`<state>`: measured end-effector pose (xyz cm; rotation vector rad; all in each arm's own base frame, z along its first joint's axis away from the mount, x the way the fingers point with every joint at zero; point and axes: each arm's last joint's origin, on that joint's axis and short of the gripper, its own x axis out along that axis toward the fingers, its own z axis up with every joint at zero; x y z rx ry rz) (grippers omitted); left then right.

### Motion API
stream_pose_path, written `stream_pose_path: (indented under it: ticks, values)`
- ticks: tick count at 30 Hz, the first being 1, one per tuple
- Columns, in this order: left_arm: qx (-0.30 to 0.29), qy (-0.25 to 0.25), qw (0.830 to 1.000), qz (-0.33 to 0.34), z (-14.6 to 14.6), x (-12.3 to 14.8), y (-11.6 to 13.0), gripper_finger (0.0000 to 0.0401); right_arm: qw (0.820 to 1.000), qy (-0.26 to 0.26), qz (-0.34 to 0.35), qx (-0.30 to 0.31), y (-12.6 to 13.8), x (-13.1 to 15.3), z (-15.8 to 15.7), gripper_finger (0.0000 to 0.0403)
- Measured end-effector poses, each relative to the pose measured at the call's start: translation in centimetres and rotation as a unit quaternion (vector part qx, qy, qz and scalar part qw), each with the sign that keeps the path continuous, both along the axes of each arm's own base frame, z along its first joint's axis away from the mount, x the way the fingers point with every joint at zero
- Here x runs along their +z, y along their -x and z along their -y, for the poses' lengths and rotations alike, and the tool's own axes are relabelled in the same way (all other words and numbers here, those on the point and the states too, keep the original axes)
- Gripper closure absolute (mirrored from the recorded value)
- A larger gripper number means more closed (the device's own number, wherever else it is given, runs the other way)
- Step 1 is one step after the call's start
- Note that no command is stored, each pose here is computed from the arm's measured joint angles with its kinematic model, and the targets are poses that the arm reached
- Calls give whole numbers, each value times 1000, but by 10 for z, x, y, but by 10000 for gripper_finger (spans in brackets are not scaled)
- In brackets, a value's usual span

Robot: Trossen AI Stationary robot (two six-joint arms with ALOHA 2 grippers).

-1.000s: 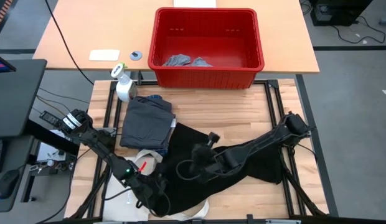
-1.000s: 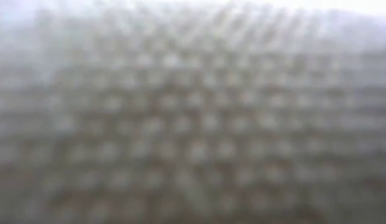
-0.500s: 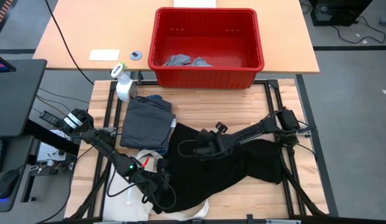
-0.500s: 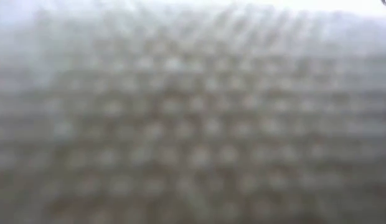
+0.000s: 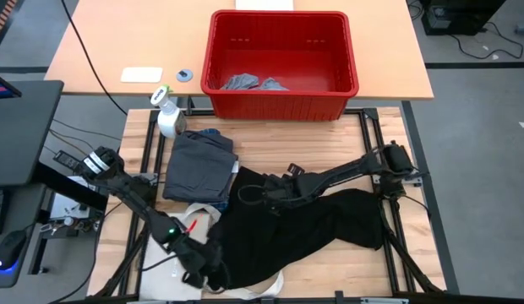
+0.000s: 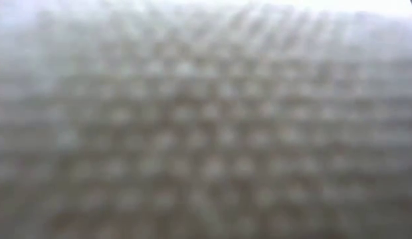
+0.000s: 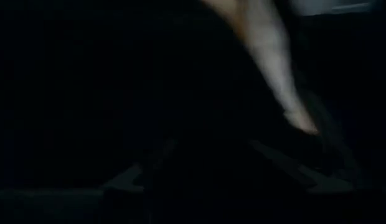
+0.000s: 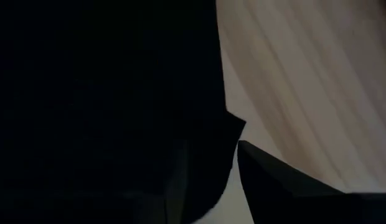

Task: Fold Laundry from Bin
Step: Fold the black shirt

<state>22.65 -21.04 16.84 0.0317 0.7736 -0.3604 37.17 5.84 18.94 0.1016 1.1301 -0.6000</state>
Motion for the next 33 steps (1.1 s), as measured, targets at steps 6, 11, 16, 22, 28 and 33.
stream_pose_path:
  ticks: [6,11,16,22,28,33]
  values:
    - [2,-22,999,26,12,6,17,212,994,72,67,53,-12,24,-17,252]
    - [33,-50,998,16,7,-4,16,212,990,33,53,126,-28,2,0,253]
    - [53,-51,997,-2,0,-12,18,212,983,-41,74,162,-40,-6,32,253]
    - [58,-51,997,-8,-2,-16,20,212,974,-64,100,192,-47,-3,51,253]
    - [60,-47,997,-10,-1,-16,21,212,971,-88,51,217,-53,-44,38,253]
    - [70,-36,997,-13,-1,-16,22,212,973,-59,17,222,-55,-70,19,254]
